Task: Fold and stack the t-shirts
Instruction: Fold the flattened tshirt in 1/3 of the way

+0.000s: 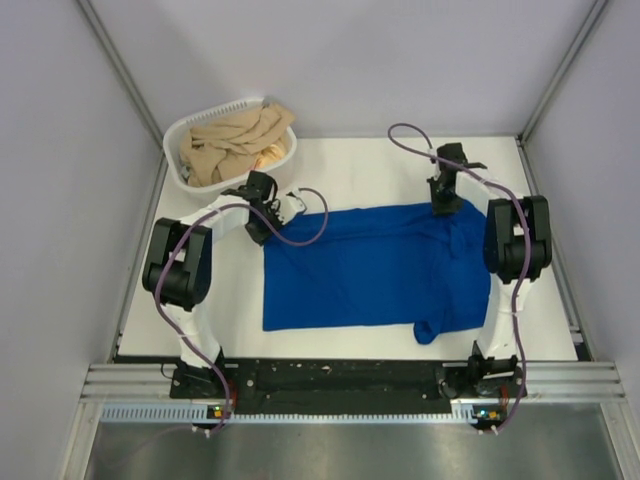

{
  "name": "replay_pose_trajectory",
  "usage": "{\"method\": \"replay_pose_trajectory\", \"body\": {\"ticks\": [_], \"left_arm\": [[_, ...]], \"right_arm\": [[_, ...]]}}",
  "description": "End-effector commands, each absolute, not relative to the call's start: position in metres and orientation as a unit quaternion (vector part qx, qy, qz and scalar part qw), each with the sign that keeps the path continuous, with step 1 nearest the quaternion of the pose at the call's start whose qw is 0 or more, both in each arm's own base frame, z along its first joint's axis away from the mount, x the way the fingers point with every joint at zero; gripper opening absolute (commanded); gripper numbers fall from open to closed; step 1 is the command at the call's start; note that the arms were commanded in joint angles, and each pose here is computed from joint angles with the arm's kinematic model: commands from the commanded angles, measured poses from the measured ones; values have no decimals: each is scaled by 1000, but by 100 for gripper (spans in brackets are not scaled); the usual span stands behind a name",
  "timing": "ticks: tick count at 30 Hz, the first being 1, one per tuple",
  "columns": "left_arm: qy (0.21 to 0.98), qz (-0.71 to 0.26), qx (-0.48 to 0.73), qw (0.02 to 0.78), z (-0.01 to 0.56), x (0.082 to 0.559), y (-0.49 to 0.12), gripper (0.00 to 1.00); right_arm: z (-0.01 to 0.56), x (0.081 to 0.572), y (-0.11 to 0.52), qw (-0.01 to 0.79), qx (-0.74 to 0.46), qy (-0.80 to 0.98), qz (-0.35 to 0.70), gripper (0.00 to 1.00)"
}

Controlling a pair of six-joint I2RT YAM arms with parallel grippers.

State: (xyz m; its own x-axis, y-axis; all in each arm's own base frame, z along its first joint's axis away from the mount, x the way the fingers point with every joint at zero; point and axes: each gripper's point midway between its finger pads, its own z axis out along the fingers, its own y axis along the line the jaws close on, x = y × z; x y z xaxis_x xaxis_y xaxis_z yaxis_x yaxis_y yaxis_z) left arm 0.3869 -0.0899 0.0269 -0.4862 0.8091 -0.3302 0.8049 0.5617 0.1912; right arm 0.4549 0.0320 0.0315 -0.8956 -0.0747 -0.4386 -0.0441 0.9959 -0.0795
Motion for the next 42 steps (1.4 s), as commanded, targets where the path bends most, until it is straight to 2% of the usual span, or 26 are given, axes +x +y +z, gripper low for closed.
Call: {"method": "replay_pose_trajectory", "body": {"ticks": [1, 2, 7, 13, 17, 21, 25, 34, 36, 38, 42], "left_arm": [[860, -25, 460, 220, 44, 388, -102, 0], [861, -26, 458, 222, 47, 388, -102, 0], [871, -8, 438, 221, 62, 389, -95, 0], [872, -32, 435, 224, 79, 383, -102, 0], [870, -39, 437, 226, 86, 378, -104, 0], [870, -40, 440, 219, 82, 373, -102, 0], [869, -44, 442, 217, 79, 370, -103, 0], [870, -38, 442, 214, 79, 370, -101, 0], [870, -38, 443, 213, 79, 370, -100, 0], [871, -39, 442, 211, 77, 370, -100, 0], [872, -40, 440, 211, 78, 370, -101, 0]], "right_arm": [[36, 451, 35, 226, -28, 974, -20, 3], [39, 450, 36, 229, -26, 973, -17, 0], [60, 437, 30, 246, -15, 969, -30, 0], [90, 428, 27, 279, -3, 960, -31, 0], [85, 430, 39, 276, -11, 961, -2, 17], [81, 432, 40, 275, -8, 961, -12, 27], [74, 436, 44, 273, -14, 961, -35, 34], [53, 441, 47, 254, -23, 965, -68, 39], [51, 444, 51, 252, -27, 966, -60, 37], [47, 445, 55, 248, -27, 967, -50, 28], [37, 445, 65, 235, -28, 971, -22, 1]]}}
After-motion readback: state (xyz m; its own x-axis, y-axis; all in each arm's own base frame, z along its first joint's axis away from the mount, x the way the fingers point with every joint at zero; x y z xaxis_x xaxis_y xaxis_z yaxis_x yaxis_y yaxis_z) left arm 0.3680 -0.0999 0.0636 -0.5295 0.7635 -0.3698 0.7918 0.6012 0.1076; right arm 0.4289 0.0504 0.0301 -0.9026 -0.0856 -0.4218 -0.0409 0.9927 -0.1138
